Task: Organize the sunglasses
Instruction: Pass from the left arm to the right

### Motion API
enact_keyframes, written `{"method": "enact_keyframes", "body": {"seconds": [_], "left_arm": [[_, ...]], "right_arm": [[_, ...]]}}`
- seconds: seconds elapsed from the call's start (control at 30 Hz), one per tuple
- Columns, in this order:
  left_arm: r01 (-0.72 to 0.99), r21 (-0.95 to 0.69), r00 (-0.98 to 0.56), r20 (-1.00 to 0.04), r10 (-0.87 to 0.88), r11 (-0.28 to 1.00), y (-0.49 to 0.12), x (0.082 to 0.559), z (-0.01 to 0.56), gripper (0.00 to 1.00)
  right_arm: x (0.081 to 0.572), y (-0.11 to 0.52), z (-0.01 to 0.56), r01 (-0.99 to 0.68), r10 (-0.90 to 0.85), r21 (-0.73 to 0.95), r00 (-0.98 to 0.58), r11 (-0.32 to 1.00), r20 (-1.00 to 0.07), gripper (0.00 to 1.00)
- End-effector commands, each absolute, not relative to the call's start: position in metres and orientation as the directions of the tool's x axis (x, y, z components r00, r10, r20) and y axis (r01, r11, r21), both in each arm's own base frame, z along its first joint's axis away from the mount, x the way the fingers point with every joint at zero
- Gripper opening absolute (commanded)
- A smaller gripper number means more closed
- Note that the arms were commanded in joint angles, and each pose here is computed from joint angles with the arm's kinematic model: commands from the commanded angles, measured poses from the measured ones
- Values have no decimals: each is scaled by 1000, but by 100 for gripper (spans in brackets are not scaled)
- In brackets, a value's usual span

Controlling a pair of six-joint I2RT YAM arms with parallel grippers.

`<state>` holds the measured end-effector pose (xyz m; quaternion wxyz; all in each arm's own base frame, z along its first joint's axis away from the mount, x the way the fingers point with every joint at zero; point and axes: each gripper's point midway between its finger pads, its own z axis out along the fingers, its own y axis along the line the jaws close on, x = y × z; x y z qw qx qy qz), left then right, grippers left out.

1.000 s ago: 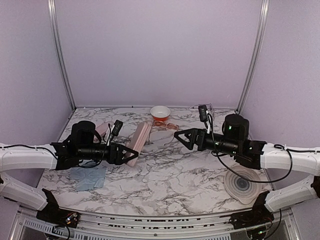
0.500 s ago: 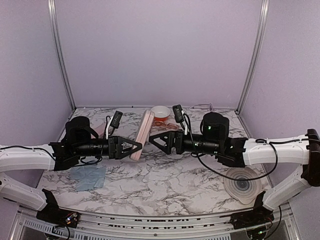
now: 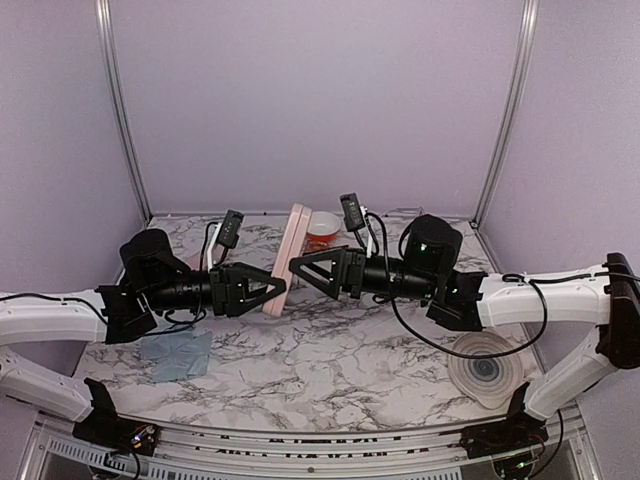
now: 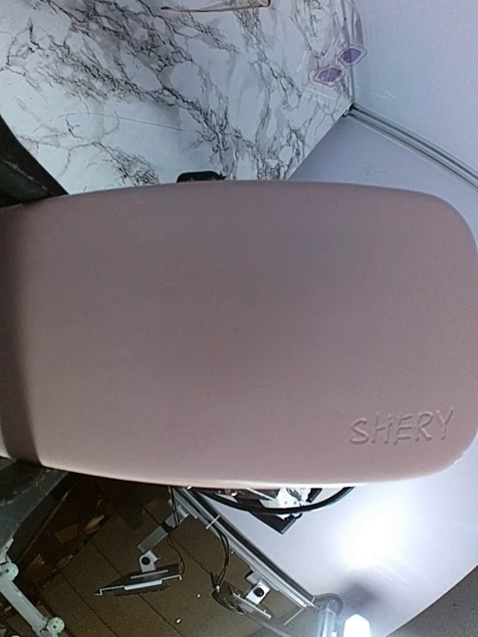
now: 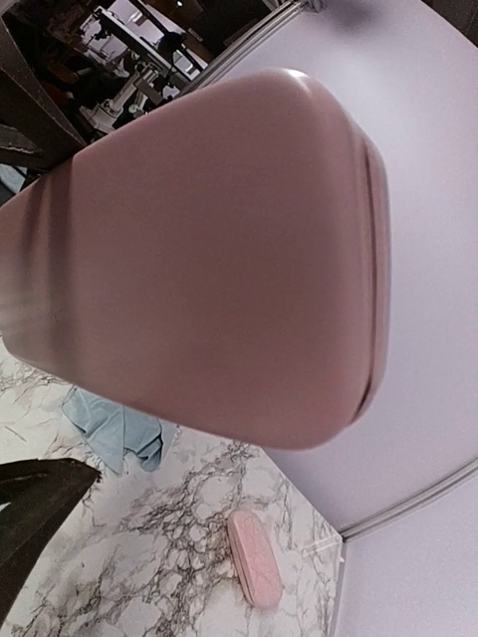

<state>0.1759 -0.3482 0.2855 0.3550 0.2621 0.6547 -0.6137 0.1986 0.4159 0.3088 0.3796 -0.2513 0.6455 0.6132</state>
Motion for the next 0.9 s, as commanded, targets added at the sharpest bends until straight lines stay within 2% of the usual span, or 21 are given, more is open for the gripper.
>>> {"method": "enact_keyframes", "body": {"seconds": [0.0,0.17,0.33,0.5,0.63,0.7,0.87], "left_arm": [[838,-545,-537,-829,-158,12,-350,164,329,40],[834,-552,-546,-825,-143,5,-356,160,326,40],[827,-562,-559,-822,-109,-3,-361,150,313,40],[830,-558,-554,-826,-103,7,-363,147,307,40],[834,-552,-549,-830,-98,10,-362,146,303,41],[836,-549,-545,-833,-98,12,-360,146,302,46],[847,-531,-525,-845,-106,34,-354,145,297,70]], "right_arm": [[186,418,344,-836,176,548,-537,19,-825,97],[179,419,351,-834,178,551,-548,-38,-817,87],[172,414,353,-827,189,557,-561,-78,-806,67],[171,416,348,-822,168,565,-569,-77,-805,44],[169,415,344,-815,155,574,-578,-77,-801,36],[169,414,342,-813,150,578,-582,-71,-800,35],[170,411,339,-811,136,584,-584,-39,-800,34]]}}
